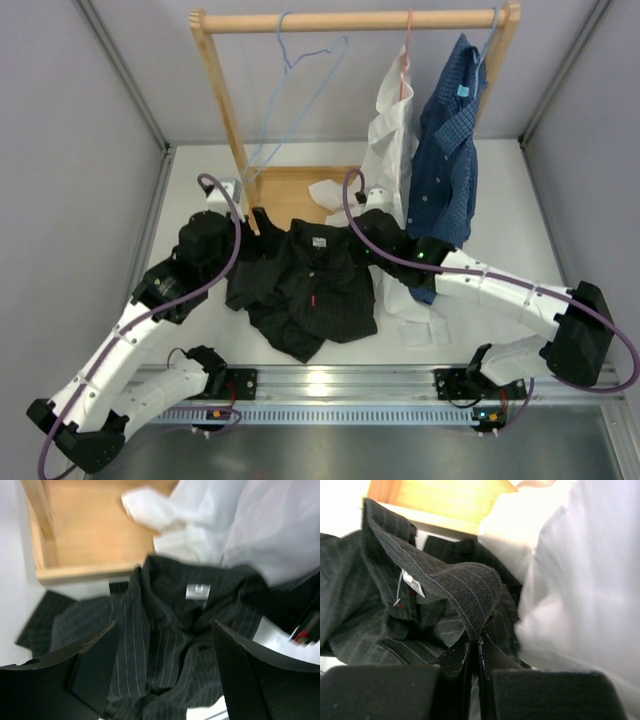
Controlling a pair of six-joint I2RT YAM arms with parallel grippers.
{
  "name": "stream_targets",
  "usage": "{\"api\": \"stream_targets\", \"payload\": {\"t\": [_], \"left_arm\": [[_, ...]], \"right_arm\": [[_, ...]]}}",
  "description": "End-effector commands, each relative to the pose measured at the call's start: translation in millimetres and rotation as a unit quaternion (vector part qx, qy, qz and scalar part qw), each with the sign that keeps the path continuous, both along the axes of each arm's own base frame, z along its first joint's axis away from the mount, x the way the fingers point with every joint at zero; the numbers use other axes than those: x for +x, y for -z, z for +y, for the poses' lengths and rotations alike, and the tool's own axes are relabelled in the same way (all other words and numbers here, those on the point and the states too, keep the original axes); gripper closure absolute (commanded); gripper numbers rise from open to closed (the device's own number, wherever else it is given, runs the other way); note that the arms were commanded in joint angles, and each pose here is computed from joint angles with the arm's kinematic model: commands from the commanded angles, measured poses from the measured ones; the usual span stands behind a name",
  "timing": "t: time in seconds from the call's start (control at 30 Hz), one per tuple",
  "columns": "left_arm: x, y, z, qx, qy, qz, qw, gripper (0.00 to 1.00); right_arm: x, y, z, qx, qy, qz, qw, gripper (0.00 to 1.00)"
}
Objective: Place the shirt on the hanger
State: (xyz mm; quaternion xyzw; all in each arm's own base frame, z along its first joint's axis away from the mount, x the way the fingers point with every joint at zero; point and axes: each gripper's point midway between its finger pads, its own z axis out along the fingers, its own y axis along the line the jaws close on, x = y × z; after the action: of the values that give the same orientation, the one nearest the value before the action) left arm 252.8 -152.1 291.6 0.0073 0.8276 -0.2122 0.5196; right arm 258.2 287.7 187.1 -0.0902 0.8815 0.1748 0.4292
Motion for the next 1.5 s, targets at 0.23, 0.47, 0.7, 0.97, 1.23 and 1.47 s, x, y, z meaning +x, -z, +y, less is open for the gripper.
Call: {"api": "stream_targets", "payload": {"t": [0.23,0.47,0.7,0.97,1.23,1.47], "left_arm": [[9.5,68.4,-44.9,-0.035,0.028,0.068,0.997,0.34],[38.3,86.0,-52.2,-0.039,-0.031,0.098,0.994,0.52],[47.3,107.5,-52.8,-0.038,-0.077,0.132,0.987,0.55],[47.4,112.5,-49.0,-0.035,-0.086,0.130,0.987,0.97],[23.0,79.5,-31.3,-0.026,-0.059,0.100,0.993,1.00],[-15.4,64.4,-3.6,0.005,-0.038,0.102,0.994,1.00]], "right_arm": [[0.1,-48.8,33.6,0.124,-0.040,-0.033,0.991,1.00],[-8.8,-61.8,31.0,0.130,-0.059,-0.053,0.988,1.00],[-9.6,-62.5,27.9,0.125,-0.057,-0.061,0.989,1.00],[-17.9,-71.8,31.2,0.150,-0.078,-0.069,0.983,1.00],[-28.3,-78.9,36.2,0.159,-0.118,-0.077,0.977,0.58],[-44.6,-117.4,50.7,0.201,-0.176,-0.087,0.960,0.00]]}}
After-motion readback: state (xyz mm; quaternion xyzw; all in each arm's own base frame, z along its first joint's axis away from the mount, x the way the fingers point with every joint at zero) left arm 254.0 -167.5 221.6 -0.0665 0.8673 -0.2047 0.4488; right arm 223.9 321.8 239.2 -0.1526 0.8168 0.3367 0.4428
